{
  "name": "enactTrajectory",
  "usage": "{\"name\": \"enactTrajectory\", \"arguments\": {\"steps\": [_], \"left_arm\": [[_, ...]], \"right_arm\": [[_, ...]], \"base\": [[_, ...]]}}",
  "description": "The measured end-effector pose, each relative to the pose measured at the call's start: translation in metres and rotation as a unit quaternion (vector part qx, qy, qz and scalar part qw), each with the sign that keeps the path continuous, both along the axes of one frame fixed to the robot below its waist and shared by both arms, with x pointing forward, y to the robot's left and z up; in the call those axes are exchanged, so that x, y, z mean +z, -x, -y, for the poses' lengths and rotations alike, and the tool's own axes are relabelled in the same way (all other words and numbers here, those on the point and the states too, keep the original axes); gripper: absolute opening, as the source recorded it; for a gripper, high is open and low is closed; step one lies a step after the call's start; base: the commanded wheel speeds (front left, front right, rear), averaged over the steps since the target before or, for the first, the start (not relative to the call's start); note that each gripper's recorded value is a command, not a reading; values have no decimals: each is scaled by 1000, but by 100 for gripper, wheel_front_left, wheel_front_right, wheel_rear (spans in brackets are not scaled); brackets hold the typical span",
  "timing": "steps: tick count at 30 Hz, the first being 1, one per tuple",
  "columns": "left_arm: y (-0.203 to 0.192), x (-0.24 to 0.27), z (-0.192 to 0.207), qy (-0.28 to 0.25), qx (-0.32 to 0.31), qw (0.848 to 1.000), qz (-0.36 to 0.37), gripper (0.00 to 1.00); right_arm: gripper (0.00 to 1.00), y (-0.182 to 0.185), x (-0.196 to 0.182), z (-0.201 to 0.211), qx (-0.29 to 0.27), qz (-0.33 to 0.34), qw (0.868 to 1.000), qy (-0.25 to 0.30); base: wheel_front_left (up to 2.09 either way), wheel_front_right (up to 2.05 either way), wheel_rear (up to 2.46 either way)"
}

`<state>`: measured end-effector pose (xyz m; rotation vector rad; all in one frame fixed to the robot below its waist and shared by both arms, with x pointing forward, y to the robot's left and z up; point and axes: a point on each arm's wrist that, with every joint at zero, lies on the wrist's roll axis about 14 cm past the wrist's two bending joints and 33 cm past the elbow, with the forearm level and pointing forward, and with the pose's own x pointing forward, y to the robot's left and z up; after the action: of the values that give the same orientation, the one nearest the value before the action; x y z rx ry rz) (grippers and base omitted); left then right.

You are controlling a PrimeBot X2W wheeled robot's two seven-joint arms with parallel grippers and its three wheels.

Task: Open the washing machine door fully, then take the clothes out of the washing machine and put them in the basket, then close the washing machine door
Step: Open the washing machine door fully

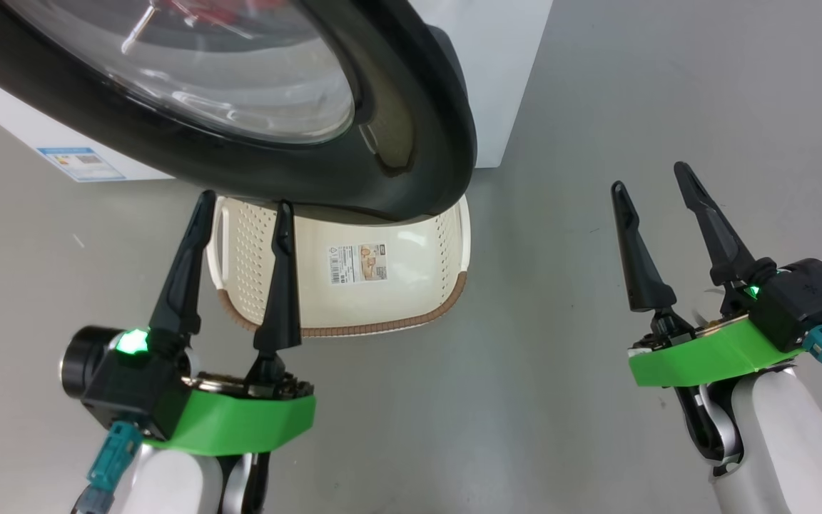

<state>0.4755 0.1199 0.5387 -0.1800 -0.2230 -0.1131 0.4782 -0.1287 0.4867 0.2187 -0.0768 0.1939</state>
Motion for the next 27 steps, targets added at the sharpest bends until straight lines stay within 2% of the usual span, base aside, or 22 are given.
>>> {"name": "enactTrajectory", "arguments": {"steps": [6,7,8,9,10,17,20,21,25,27], "left_arm": [[-1,-3,-1,0,1,1000,-3,100],[-1,-3,-1,1,2,1000,-4,100],[-1,-4,-2,2,3,1000,-5,100],[-1,-4,-2,3,4,1000,-5,100],[-1,-4,-2,4,5,1000,-5,100],[-2,-8,-1,3,3,1000,-9,100],[-1,-9,-1,3,2,1000,-11,100],[-1,-9,-1,3,2,1000,-11,100],[-2,-12,-3,2,6,1000,-15,100],[-3,-14,-4,1,8,1000,-17,100]], "right_arm": [[100,-2,-4,2,-4,-5,1000,-3],[76,-3,-6,2,-4,-8,1000,-10],[31,-4,-7,2,-5,-11,1000,-20],[31,-6,-7,2,-6,-14,999,-35],[0,-9,-7,0,-4,-15,999,-44],[0,-40,2,-14,6,-22,986,-163],[0,-52,6,-25,23,-45,970,-239],[0,-52,6,-25,23,-45,970,-239],[0,-66,19,-42,58,-68,946,-312],[0,-73,26,-48,76,-82,930,-350]], "base": [[0,0,0],[0,0,0],[0,0,0],[0,0,0],[0,0,0],[0,0,0],[0,0,0],[0,0,0],[0,0,0],[0,0,0]]}}
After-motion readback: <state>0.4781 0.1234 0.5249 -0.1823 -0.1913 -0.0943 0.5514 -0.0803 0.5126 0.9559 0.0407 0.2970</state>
